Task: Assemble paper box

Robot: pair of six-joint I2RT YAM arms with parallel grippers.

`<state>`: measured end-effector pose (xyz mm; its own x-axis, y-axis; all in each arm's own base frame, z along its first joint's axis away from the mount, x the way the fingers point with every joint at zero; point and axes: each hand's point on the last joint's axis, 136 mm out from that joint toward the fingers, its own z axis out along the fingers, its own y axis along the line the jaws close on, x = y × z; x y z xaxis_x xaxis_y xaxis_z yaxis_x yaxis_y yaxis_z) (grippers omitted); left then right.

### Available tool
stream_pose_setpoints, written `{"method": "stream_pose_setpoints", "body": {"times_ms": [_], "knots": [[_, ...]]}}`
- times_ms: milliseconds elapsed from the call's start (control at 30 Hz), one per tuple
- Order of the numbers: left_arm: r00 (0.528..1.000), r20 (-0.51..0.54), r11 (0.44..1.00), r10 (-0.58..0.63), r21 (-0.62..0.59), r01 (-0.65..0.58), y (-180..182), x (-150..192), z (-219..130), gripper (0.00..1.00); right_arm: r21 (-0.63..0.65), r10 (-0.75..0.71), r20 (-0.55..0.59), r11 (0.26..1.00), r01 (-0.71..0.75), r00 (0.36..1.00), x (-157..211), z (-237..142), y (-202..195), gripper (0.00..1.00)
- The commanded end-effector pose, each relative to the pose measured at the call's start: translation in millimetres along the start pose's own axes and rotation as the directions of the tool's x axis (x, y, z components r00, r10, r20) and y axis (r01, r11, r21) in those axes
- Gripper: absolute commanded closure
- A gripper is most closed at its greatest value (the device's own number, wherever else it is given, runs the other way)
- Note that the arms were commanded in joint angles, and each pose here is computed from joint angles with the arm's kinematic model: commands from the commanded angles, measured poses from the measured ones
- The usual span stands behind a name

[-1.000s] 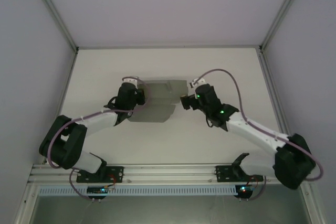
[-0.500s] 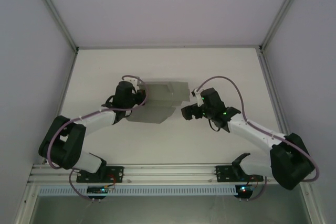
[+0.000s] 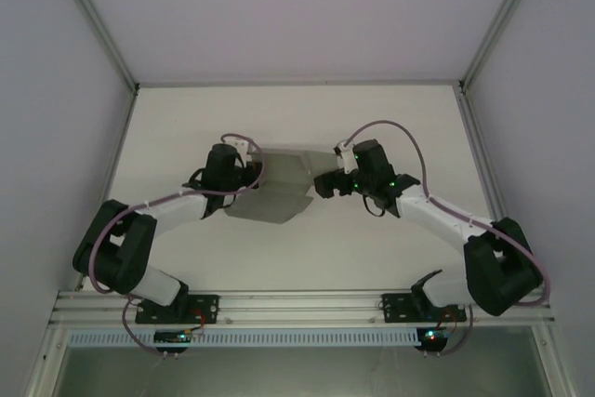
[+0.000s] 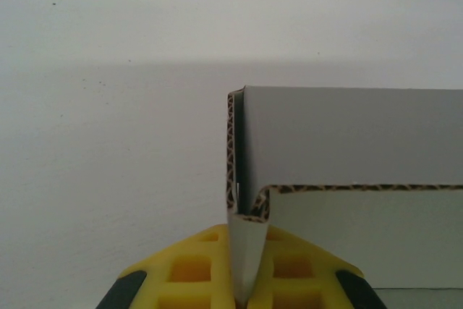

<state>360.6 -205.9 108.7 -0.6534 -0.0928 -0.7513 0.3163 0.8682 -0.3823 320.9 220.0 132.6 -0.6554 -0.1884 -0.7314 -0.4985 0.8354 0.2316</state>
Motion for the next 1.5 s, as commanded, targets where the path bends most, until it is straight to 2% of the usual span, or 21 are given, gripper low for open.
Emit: {"method": "stream_pose_setpoints", "body": {"times_ms": [0,200,267,333,433,567,700,833,1033,1167,1333,1467], "knots": [[0.998,0.056,0.997,0.018,0.073,-0.022,-19,-23,-1,1.0,-0.034,0.006,0.038,0.999,-0.004,0.999,-19,6,6,0.0],[0.998,0.061,0.997,-0.01,0.079,0.005,-21,-25,-2,1.0,-0.04,-0.014,0.042,0.999,0.015,0.999,-32,28,15,0.01],[0.998,0.061,0.996,-0.02,0.085,0.015,-22,-26,-2,1.0,0.033,-0.035,0.031,0.999,0.034,0.999,-33,36,11,0.01],[0.998,0.061,0.996,-0.028,0.083,0.023,-22,-26,-2,1.0,0.158,-0.059,0.038,0.986,0.052,0.998,-38,41,0,0.01],[0.998,0.06,0.997,-0.036,0.063,0.033,-18,-25,-2,1.0,0.353,-0.1,0.047,0.932,0.077,0.994,-45,42,-15,0.01],[0.996,0.07,0.998,-0.05,0.032,0.048,-13,-26,-4,1.0,0.463,-0.152,0.025,0.878,0.123,0.988,-47,44,-14,0.01],[0.996,0.084,0.999,-0.042,0.017,0.041,-10,-27,-7,1.0,0.456,-0.172,0.004,0.877,0.151,0.985,-46,44,-9,0.01],[0.994,0.098,0.999,-0.044,-0.016,0.045,-3,-27,-9,1.0,0.422,-0.175,0.033,0.895,0.145,0.984,-52,28,-3,0.01],[0.994,0.108,0.998,-0.014,-0.064,0.021,6,-25,-13,1.0,0.284,-0.17,0.111,0.95,0.132,0.979,-53,-23,11,0.01],[0.994,0.113,0.998,0.0,-0.068,0.008,8,-25,-15,1.0,0.161,-0.13,0.212,0.982,0.096,0.969,-52,-67,18,0.01],[0.992,0.123,0.999,0.021,-0.035,-0.017,2,-28,-18,1.0,0.134,-0.025,0.3,0.991,-0.016,0.953,-48,-111,-12,0.01],[0.991,0.127,0.999,0.029,-0.018,-0.027,-3,-31,-20,1.0,0.075,0.087,0.237,0.991,-0.108,0.968,-33,-112,-34,0.06]]}}
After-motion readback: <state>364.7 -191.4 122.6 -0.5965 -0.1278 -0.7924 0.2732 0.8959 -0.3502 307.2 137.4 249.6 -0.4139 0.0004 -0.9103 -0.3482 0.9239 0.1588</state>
